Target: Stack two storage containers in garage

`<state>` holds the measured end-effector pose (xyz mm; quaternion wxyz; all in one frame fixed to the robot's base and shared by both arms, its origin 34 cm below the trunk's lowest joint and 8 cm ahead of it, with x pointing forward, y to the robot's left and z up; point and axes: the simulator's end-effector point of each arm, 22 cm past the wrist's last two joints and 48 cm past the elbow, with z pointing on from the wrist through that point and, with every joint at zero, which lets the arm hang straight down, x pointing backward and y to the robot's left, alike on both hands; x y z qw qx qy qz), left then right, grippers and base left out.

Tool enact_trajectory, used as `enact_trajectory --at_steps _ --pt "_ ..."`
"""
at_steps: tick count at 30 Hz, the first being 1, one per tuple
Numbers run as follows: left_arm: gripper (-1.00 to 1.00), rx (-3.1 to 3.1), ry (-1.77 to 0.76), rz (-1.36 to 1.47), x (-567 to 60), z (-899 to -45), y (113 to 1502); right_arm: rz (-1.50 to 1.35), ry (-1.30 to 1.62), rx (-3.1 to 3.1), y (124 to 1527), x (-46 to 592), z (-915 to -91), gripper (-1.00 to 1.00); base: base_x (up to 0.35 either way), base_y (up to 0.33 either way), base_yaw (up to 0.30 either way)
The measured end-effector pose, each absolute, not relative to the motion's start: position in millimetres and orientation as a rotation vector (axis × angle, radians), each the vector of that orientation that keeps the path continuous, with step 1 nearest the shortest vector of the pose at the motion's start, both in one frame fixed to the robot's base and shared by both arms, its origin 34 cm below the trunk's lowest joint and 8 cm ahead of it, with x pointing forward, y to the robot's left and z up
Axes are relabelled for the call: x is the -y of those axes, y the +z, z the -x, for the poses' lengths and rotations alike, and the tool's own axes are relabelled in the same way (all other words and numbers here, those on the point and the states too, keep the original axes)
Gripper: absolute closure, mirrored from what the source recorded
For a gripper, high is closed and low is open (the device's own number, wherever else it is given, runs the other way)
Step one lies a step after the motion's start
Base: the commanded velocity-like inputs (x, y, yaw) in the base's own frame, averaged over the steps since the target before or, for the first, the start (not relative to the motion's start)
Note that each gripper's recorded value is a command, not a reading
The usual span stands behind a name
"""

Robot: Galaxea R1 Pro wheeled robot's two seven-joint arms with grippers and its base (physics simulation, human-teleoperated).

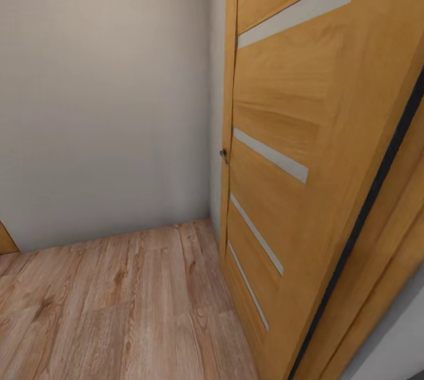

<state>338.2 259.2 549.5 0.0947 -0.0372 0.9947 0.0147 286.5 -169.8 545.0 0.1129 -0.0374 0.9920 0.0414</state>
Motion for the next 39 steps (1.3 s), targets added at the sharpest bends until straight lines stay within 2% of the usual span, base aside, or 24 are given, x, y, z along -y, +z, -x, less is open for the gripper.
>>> enact_trajectory --at_steps 27,39 --pt "-1.0 -2.95 0.041 0.118 -258.2 -338.0 549.3 0.11 0.121 -2.909 545.0 169.8 -287.0 -1.0 0.008 0.0 0.264" --pt "-1.0 -2.95 0.04 0.109 -257.8 -338.1 549.5 0.109 0.121 -2.908 545.2 169.8 -287.0 -1.0 0.28 0.0 0.042"
